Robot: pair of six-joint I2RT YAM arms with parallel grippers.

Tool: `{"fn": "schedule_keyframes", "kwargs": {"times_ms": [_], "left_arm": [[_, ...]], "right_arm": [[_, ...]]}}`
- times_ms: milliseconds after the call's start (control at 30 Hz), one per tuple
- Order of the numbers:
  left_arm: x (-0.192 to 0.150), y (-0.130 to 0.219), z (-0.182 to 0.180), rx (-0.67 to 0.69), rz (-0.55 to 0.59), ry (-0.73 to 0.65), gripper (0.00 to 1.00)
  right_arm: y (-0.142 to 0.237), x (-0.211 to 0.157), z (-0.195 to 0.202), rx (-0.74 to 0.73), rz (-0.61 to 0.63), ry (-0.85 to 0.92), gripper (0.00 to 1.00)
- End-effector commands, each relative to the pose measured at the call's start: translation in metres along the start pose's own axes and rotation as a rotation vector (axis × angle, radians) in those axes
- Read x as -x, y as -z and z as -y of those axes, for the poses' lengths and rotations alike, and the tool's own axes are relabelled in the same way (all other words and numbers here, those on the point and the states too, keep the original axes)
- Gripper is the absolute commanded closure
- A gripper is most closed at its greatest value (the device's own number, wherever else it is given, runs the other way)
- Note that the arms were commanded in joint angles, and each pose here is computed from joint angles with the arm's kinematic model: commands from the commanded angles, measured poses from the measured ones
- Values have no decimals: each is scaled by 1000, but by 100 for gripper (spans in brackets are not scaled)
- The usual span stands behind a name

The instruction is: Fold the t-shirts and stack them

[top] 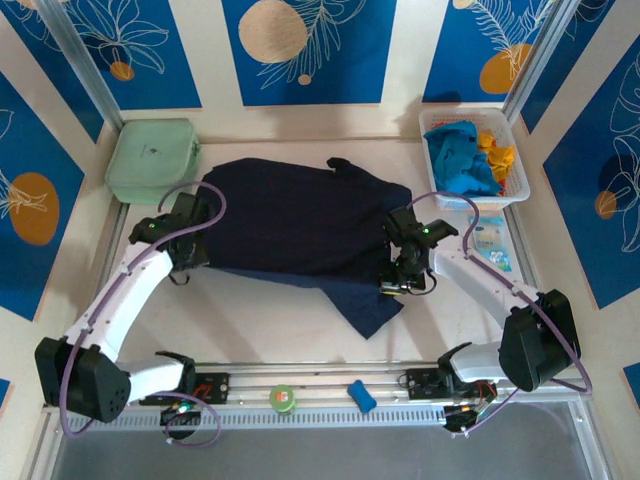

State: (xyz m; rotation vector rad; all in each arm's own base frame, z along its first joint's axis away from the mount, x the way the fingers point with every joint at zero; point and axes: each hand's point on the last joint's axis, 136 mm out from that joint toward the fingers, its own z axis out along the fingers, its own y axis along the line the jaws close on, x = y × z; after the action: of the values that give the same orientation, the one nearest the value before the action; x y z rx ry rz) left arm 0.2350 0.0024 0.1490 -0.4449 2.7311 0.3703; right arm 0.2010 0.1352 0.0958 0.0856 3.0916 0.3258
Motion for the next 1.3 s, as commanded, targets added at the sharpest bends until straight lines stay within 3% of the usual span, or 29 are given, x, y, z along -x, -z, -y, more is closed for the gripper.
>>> {"fn": "schedule_keyframes", "kwargs": {"times_ms": [0, 367, 667, 833, 900, 1067, 1267], "left_arm": [[-23, -8, 0, -1, -87, -24, 21], [-2, -15, 19, -34, -62, -23, 16], [8, -34, 42, -72, -71, -29, 16], [12, -36, 45, -75, -68, -40, 16], [12, -36, 46, -77, -66, -42, 16], [12, -40, 48, -84, -66, -38, 16], [11, -47, 52, -79, -75, -45, 16]], "right_arm": [[-3, -5, 7, -26, -21, -2, 100], [-5, -14, -10, 48, -58, 50, 100], [-7, -91, -110, 339, -274, 344, 100], [-24, -117, -124, 329, -379, 439, 100], [-29, -120, -124, 311, -400, 458, 95], [-15, -118, -137, 372, -372, 511, 76], [11, -111, -174, 524, -333, 566, 80]]}}
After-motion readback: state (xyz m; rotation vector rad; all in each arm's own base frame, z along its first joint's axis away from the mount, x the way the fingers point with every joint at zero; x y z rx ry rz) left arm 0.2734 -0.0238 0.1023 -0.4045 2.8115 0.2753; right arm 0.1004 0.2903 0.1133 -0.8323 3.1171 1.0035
